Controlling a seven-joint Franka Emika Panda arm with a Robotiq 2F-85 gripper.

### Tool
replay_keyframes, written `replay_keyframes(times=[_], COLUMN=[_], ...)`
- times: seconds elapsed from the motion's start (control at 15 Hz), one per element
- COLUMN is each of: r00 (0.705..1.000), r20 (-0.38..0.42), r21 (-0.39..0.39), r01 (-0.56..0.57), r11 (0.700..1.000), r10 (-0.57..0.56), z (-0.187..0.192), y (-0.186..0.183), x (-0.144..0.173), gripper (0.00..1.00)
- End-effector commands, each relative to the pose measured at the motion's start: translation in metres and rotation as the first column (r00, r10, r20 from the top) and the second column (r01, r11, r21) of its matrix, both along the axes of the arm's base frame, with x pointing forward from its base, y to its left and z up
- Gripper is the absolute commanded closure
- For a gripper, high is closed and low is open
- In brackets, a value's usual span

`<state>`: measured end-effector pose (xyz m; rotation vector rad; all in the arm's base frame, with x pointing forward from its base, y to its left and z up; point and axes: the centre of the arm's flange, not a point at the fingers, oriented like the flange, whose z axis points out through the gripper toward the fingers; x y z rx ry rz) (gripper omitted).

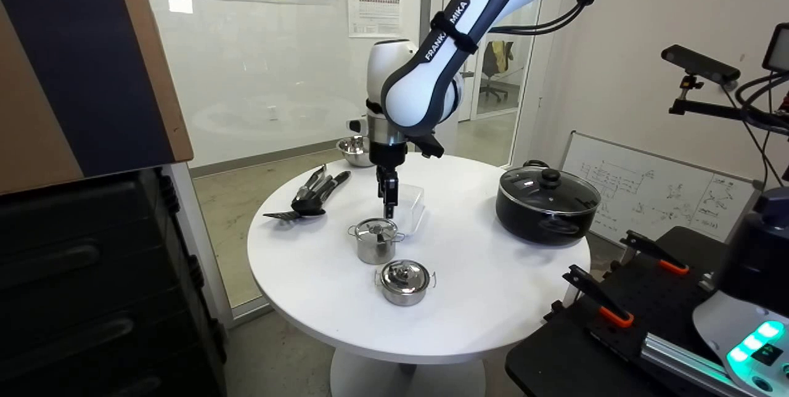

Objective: Take the silver lid from the silver pot farthest away from you and put it on the table

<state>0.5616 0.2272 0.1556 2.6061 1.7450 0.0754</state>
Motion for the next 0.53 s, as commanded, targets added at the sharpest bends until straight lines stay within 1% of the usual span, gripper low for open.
replay_keyframes(times=[0.0, 0.47], r00=[1.0, 1.0], r20=[0.015, 0.001], r21=[-0.019, -0.037], r01=[0.019, 0.028], r11=[1.0, 0.999], r10=[-0.019, -0.028], z=[-0.01, -0.027], y=[0.003, 0.013], x=[0.005, 0.008], gripper=[0.0, 0.0])
